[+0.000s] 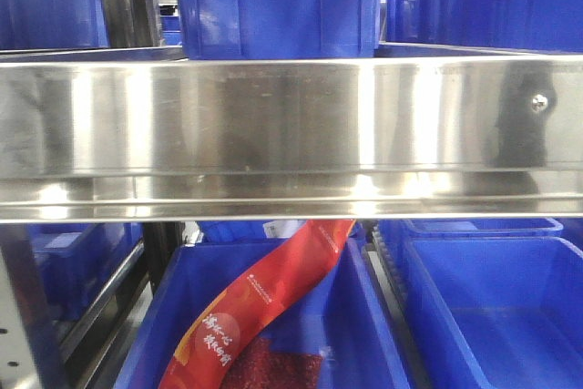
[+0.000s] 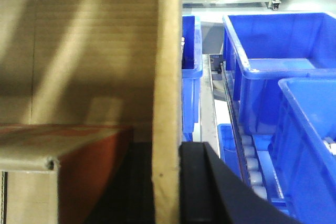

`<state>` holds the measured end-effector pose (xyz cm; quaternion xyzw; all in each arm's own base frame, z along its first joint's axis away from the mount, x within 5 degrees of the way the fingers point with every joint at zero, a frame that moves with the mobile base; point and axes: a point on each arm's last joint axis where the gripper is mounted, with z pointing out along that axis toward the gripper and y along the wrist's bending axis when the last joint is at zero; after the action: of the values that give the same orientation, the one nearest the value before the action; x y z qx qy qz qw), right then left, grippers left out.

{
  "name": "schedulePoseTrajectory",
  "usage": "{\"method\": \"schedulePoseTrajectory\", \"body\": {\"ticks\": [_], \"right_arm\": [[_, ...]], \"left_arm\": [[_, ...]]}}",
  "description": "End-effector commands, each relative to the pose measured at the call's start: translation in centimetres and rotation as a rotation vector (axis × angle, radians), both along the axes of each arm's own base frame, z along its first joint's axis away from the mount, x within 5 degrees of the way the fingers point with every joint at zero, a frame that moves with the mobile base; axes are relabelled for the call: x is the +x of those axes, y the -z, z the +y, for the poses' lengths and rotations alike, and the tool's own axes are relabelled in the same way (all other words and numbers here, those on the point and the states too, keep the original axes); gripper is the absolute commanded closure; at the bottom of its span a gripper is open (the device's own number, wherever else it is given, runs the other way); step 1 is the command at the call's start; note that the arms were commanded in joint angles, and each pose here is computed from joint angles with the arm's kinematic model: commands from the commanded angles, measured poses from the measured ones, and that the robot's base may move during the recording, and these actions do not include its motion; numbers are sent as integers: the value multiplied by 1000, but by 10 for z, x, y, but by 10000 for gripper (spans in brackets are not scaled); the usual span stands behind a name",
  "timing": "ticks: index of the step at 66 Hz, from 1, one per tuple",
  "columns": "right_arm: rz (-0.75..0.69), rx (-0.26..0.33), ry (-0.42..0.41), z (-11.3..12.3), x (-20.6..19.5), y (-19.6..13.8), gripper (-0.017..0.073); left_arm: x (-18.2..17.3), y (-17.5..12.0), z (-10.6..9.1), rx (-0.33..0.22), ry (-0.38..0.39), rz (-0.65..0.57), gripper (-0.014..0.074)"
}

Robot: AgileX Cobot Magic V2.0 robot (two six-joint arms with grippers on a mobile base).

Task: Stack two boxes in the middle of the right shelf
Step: 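Drive to the steel shelf and raise the boxes above its middle level, then lower the stacked boxes onto the middle shelf with both grippers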

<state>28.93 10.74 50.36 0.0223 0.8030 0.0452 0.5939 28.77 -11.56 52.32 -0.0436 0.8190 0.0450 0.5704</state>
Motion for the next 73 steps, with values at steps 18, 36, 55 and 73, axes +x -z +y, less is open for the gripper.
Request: {"method": "schedulePoseTrajectory", "body": {"ticks": [18,36,55,73], "right_arm": [[-91,26,-38,1,-6,-14,728],[-120,32,-55,3,-5,-17,728],[-63,61,-52,4,-6,-12,728],[195,96,2,4,-8,13,728]], "left_arm": [[-3,-10,1,-4,15,-66,705],[-3,-10,1,-4,15,-66,705],[-4,-7,1,-18,12,-31,705],[-11,9,-6,-57,78,159,705]]}}
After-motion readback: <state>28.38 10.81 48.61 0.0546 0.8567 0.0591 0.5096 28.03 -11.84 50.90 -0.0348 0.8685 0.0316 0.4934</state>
